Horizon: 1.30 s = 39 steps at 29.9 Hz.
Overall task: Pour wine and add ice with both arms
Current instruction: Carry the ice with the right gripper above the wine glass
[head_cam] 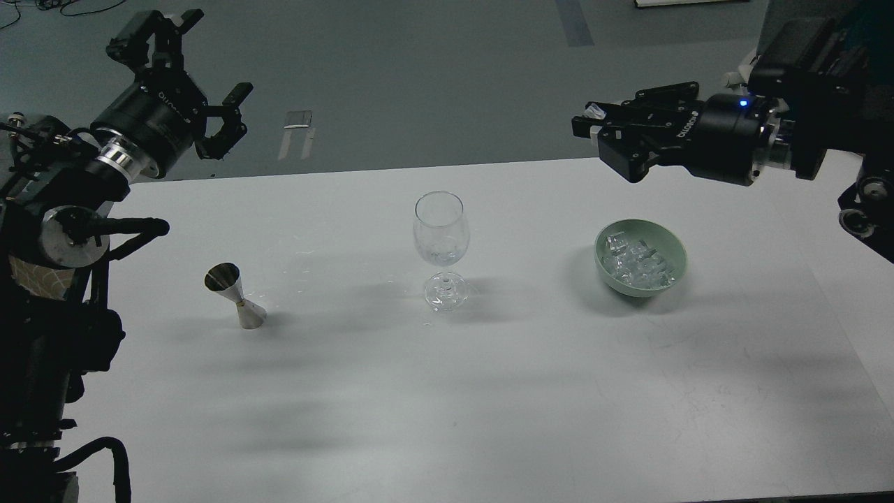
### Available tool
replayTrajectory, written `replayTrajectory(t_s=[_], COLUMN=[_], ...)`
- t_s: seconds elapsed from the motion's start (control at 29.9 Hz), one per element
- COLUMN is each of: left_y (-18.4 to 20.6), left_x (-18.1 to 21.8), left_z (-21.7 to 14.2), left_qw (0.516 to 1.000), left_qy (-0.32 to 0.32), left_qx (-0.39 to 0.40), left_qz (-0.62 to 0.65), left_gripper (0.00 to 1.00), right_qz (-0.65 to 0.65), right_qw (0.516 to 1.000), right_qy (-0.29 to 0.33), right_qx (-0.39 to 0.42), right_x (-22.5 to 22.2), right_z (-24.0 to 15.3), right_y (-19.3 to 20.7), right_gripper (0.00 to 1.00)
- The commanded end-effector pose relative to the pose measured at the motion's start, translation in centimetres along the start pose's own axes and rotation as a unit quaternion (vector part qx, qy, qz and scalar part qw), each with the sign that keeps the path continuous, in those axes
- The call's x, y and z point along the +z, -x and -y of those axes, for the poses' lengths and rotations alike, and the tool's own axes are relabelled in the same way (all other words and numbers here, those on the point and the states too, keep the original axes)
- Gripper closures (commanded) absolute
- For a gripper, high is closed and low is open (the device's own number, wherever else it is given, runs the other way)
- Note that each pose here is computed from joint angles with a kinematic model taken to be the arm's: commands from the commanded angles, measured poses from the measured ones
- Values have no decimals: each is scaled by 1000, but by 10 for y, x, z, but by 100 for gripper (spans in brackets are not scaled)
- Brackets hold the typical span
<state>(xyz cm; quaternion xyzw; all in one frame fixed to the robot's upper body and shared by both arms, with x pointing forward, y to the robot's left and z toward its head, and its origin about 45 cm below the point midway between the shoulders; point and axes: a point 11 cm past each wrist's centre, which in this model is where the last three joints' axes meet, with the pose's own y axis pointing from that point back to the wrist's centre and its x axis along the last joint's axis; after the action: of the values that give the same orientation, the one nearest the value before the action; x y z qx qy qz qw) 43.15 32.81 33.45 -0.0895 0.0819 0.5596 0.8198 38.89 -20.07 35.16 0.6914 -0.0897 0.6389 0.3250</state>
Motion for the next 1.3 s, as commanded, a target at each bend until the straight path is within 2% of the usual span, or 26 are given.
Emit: replayTrajectory(t_s=[0.0,0.37,0.73,1.0,1.27], left_y=[0,6,6,7,8], left_x=[-1,-6,-9,-11,-11], left_z=[0,3,2,2,2], left_qw=[1000,1000,1000,1000,1000], left_qy=[-2,-14,-19,-19,-19], left_qx=[0,-9,-10,-10,-11], left_qz=[1,10,10,9,8], left_gripper=[2,2,2,2,2], right_qz=[-15,-6,-20,-41,-32], right_qw=[999,991,986,978,975], right_qy=[-27,-57,-89,-75,-73], right_qx=[-26,-117,-141,-192,-209], right_x=[-13,-23,-41,-36,-32], right_z=[18,66,117,119,115], right_y=[-14,-62,-76,-53,-35], right_gripper=[100,100,97,95,95])
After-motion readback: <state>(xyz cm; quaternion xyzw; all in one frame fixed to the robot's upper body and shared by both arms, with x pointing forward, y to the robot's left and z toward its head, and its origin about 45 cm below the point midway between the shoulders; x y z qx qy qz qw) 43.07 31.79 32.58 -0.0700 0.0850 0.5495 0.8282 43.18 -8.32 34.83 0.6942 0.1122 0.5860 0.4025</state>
